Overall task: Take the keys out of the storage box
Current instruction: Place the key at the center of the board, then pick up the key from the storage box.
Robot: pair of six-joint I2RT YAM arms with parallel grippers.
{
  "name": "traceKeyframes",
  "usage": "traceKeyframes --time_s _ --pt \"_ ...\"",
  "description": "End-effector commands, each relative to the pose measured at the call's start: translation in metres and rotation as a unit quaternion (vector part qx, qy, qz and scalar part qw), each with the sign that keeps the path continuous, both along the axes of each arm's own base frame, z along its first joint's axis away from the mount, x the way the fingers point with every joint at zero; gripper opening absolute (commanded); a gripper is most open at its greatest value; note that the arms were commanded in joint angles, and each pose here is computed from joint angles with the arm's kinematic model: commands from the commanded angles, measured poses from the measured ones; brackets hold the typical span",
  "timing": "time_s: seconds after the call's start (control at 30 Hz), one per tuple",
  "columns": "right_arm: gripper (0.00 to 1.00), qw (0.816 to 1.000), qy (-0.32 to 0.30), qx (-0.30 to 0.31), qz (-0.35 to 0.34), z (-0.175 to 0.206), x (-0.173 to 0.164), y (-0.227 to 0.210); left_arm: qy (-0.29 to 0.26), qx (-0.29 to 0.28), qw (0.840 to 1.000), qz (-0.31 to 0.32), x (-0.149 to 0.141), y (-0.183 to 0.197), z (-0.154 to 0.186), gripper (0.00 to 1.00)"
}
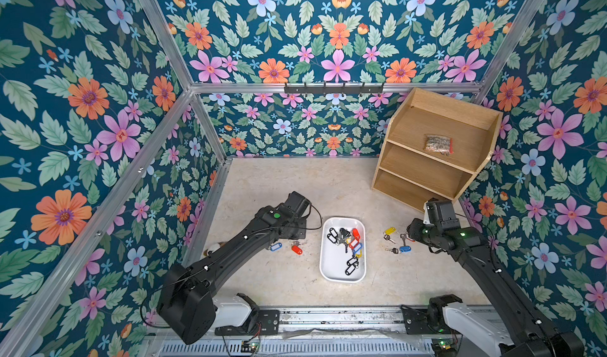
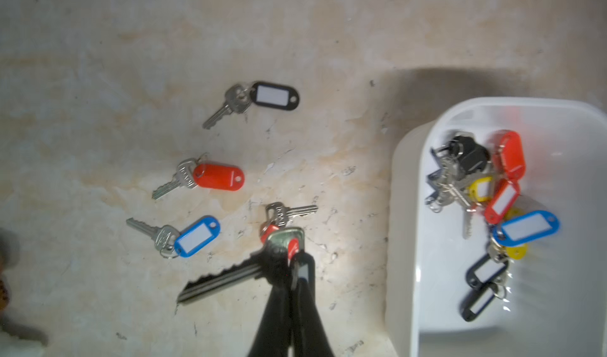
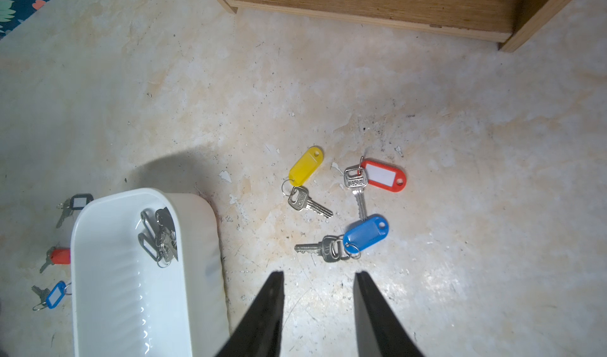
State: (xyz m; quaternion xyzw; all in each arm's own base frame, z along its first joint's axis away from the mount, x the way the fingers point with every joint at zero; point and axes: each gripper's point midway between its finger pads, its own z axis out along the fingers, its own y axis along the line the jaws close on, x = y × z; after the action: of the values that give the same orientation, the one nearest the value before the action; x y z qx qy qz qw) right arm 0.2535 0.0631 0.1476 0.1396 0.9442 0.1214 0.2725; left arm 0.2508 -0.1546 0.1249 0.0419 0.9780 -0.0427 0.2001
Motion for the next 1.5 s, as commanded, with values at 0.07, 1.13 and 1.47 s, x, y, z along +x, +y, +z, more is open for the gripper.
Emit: traceKeyframes --time_s 0.07,1.13,1.47 --pt "0.39 1.000 -0.004 0.000 0.002 0.000 0.001 0.001 0.058 -0.021 0.996 0.060 -0.024 0.015 -0.039 0.00" --pt "0.45 1.000 0.004 -0.003 0.003 -0.004 0.002 0.002 -0.061 -0.128 0.990 0.007 0.001 -0.015 0.046 0.86" --pt "0.46 0.993 0.027 0.024 0.111 0.005 -0.014 0.071 -0.061 -0.111 0.989 -0.070 -0.009 -0.074 0.044 0.84"
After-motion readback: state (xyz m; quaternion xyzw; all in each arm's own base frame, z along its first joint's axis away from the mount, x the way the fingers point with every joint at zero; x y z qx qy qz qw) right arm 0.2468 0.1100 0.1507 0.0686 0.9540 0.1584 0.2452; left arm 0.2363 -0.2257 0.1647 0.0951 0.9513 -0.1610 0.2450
